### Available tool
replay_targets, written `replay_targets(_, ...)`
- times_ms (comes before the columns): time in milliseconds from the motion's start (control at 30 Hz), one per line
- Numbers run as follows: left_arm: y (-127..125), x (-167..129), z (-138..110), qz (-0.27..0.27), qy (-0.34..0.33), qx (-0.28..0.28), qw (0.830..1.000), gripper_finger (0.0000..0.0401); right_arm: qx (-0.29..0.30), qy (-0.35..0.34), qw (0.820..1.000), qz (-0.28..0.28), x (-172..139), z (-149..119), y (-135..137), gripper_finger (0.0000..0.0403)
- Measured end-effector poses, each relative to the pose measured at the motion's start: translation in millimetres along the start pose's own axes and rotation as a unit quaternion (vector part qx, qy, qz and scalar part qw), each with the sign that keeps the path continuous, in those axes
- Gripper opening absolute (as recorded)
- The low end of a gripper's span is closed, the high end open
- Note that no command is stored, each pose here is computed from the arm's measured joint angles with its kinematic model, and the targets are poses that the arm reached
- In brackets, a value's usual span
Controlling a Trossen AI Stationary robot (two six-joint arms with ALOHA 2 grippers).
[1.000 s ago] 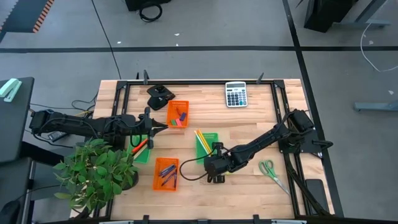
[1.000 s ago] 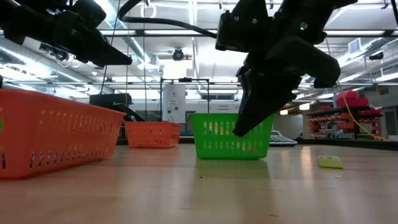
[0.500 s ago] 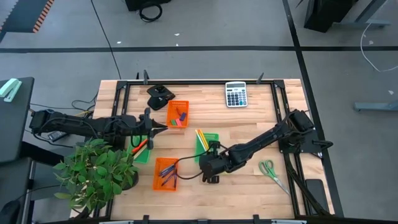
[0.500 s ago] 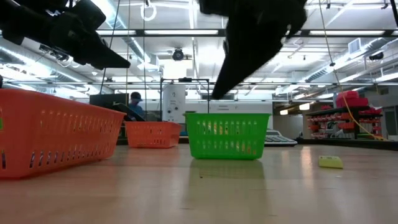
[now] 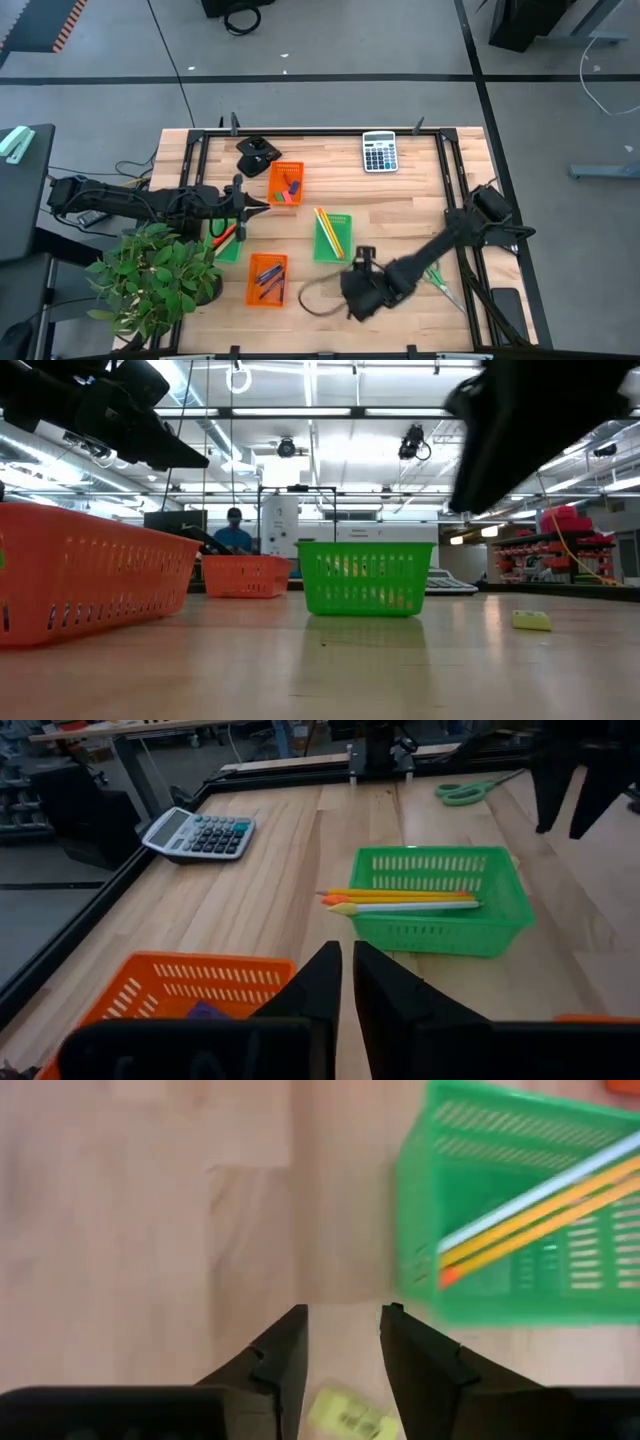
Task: Sort crayons/erasers/pens/pencils in bins
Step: Put the yellow eraser into the top orange basket
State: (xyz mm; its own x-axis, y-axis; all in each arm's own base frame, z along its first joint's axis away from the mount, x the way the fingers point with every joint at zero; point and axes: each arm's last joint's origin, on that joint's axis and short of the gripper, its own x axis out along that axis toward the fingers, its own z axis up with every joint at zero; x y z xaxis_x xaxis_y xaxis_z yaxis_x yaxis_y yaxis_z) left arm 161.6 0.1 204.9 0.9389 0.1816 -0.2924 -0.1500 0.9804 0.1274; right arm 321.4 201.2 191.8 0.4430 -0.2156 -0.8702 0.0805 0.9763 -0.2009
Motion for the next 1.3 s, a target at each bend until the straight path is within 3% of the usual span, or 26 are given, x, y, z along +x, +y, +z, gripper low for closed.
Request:
replay_targets(67,0,0,0,-0.007,-0.001,0.003,1.0,0.004,-0.014,-0.009,1.0,-0.013,-4,-11,10,0.0133)
replay_targets(167,-1,0,0,-0.018,-0.001,0.013,1.0,0.0036,-0.022,-0.043,0.995,-0.087,-6,-29,16,0.0133)
replay_targets(267,-1,0,0,-0.02,-0.001,0.016,1.0,0.0032,0.018,-0.07,0.989,-0.133,-8,-44,8,0.0133)
replay_targets(400,-1,0,0,-0.02,0.0,0.029,0.999,0.0028,0.08,-0.09,0.982,-0.146,-12,-68,-4,0.0133)
replay_targets(600,-1,0,0,-0.02,0.001,0.03,0.999,0.0032,0.19,-0.148,0.966,-0.089,-19,-106,-16,0.0135)
replay_targets(800,-1,0,0,-0.02,0.001,0.027,0.999,0.0025,0.293,-0.199,0.935,0.021,6,-148,-24,0.0143)
replay_targets(900,-1,0,-1,-0.02,0.004,0.023,1.0,0.0023,0.292,-0.217,0.93,0.048,18,-159,-22,0.0143)
replay_targets(1167,-1,0,-5,-0.021,0.025,0.004,0.999,0.0029,0.206,-0.213,0.955,0.009,39,-160,-9,0.0143)
replay_targets(1300,-1,0,-6,-0.021,0.028,0.008,0.999,0.0024,0.198,-0.198,0.96,0.001,49,-156,-11,0.0143)
